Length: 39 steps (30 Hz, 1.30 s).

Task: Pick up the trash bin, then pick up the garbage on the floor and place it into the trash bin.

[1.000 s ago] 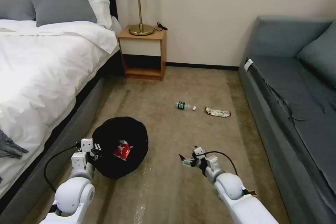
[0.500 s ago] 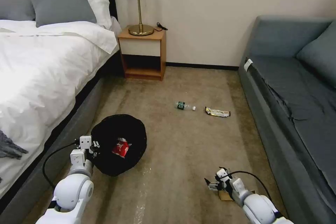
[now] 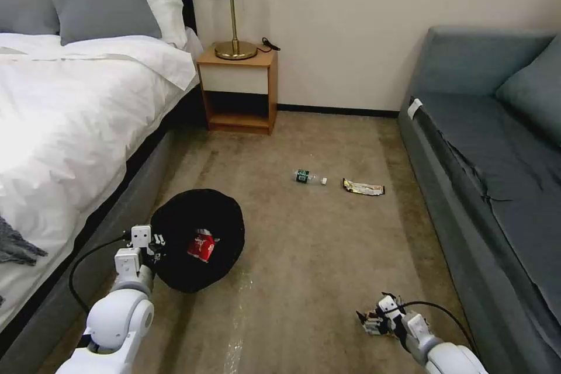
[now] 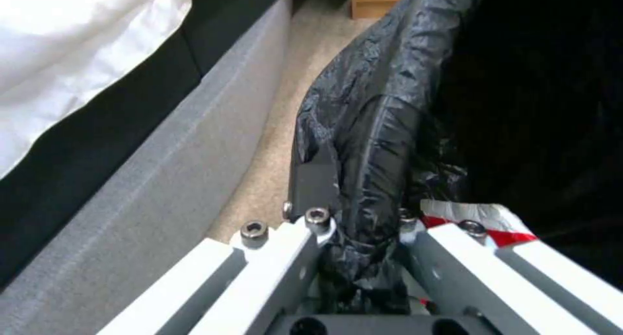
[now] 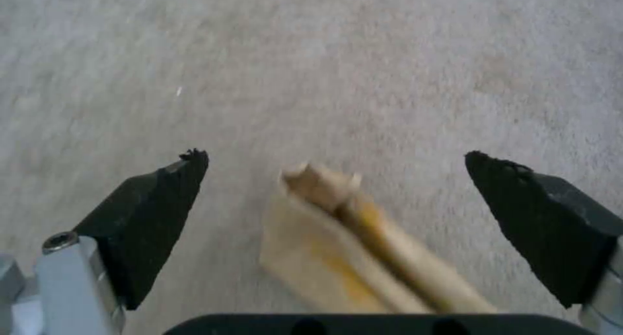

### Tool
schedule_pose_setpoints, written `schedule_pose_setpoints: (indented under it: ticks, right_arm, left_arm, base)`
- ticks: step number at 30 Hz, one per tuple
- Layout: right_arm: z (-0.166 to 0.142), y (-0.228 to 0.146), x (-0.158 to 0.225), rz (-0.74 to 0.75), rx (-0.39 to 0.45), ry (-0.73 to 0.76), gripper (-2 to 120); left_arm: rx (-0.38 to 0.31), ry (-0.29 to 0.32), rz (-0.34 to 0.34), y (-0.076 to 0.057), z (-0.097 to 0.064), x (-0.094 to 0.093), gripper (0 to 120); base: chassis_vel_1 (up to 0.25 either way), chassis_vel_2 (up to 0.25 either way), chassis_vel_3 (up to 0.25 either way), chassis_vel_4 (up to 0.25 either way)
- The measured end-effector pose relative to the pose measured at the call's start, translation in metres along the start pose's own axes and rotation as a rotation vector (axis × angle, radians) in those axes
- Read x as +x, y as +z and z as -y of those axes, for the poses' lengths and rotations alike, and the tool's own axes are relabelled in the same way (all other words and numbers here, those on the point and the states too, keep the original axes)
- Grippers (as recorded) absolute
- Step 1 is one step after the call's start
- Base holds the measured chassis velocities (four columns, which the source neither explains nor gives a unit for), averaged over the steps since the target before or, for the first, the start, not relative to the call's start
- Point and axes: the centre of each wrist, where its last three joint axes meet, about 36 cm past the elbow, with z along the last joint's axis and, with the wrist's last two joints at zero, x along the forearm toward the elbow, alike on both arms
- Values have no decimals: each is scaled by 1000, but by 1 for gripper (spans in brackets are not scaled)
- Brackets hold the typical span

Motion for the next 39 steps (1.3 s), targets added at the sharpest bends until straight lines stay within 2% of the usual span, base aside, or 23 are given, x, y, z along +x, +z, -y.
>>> schedule_pose_setpoints:
  ticks: [8, 22, 31, 35, 38, 39]
  right_arm:
    - [0, 17, 10, -38, 31, -28, 100]
    - [19, 42, -10, -96, 38, 6, 100]
    - [17, 44, -22, -117, 32, -1, 100]
    - [17, 44, -28, -119, 28, -1, 93]
    - [19, 47, -29, -114, 29, -6, 78]
    - [19, 47, -29, -114, 29, -6, 78]
  left_arm:
    - [2, 7, -10, 4, 4, 2, 0]
    - [5, 17, -16, 10, 9, 2, 0]
    - [8, 22, -3, 6, 10, -5, 0]
    - [8, 24, 1, 5, 8, -6, 0]
    - [10, 23, 7, 2, 5, -8, 0]
    - [10, 23, 7, 2, 5, -8, 0]
  base:
    - [0, 0, 0, 0]
    - [0, 0, 0, 0]
    - [0, 0, 0, 0]
    - [0, 0, 0, 0]
    - [0, 0, 0, 0]
    - [0, 0, 0, 0]
